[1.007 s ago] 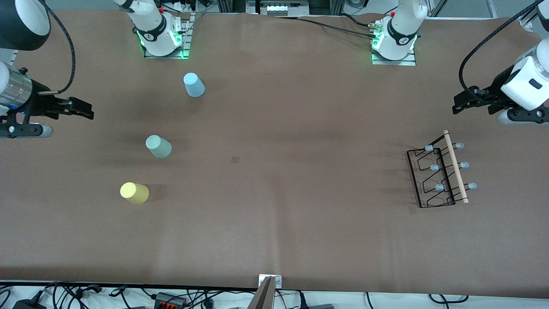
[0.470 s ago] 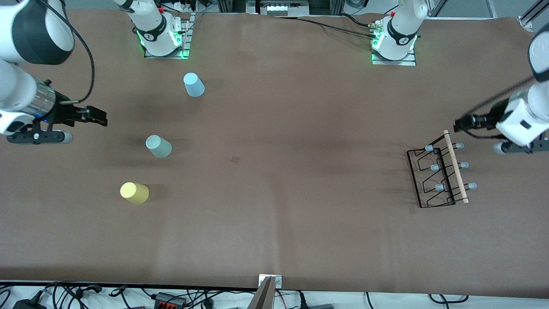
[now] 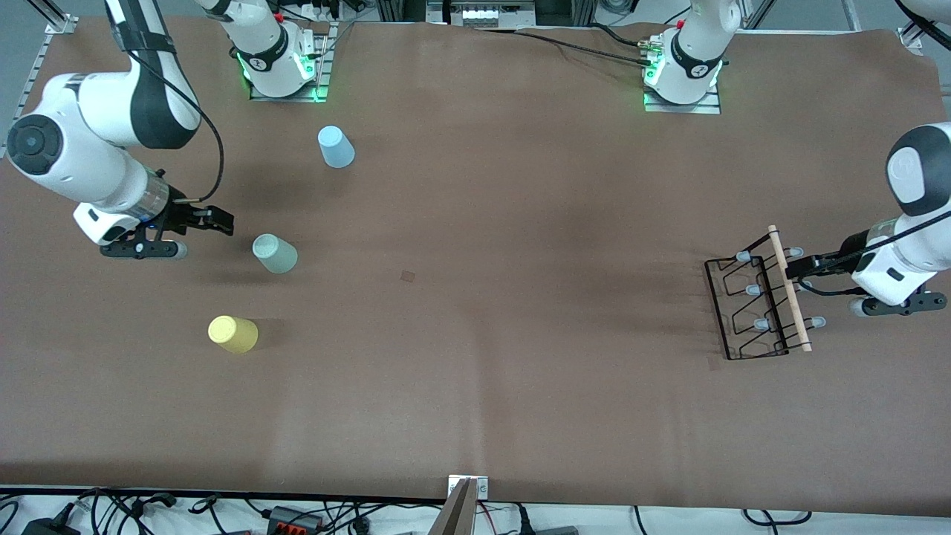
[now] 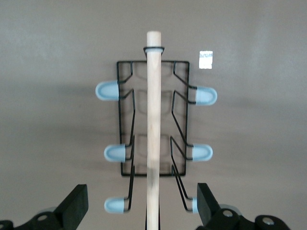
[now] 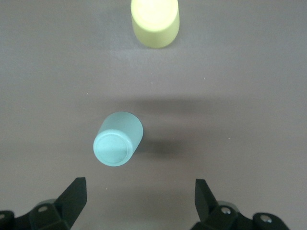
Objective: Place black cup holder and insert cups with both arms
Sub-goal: 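Grasp the teal cup with the right gripper while the left gripper grasps the rod, then drag the rack to mid-table with the left gripper while the right gripper lifts the cup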
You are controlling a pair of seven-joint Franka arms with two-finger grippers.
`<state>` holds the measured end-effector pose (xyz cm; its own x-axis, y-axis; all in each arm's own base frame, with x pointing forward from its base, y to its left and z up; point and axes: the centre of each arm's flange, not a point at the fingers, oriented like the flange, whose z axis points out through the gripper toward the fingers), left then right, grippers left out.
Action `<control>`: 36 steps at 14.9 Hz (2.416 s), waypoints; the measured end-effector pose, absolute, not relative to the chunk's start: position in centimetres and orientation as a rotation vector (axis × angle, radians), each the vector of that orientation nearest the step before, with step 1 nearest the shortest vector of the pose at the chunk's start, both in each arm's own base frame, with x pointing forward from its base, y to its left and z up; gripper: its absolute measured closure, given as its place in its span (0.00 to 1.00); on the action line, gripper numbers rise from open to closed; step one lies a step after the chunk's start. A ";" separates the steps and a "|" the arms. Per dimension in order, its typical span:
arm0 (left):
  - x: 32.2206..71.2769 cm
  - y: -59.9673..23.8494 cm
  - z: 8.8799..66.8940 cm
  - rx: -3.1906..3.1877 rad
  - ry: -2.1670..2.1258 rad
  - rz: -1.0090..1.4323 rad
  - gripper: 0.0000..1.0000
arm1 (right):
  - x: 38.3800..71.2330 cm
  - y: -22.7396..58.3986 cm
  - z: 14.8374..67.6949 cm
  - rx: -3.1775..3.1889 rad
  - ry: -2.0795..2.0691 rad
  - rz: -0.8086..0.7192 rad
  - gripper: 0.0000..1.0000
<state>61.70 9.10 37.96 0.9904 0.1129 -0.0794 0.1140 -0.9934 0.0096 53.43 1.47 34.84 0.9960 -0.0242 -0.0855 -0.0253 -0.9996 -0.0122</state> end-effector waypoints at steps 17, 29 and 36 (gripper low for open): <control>60.4 8.5 32.7 3.121 0.140 -0.102 0.84 | 53.5 6.6 25.9 -3.117 0.246 0.027 0.00; 62.0 -4.1 41.3 3.082 -0.107 -0.196 0.84 | 51.6 7.1 23.9 -3.117 0.227 0.028 0.00; 55.5 -29.4 39.9 3.058 -0.116 -0.257 0.84 | 51.5 6.9 23.3 -3.116 0.233 0.025 0.00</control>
<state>55.52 -29.45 39.86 0.9831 -0.0812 -0.1641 -0.0694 -0.9947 0.0761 51.51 6.90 23.30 0.9888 -0.1485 -0.0175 -0.1488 -0.9888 -0.0156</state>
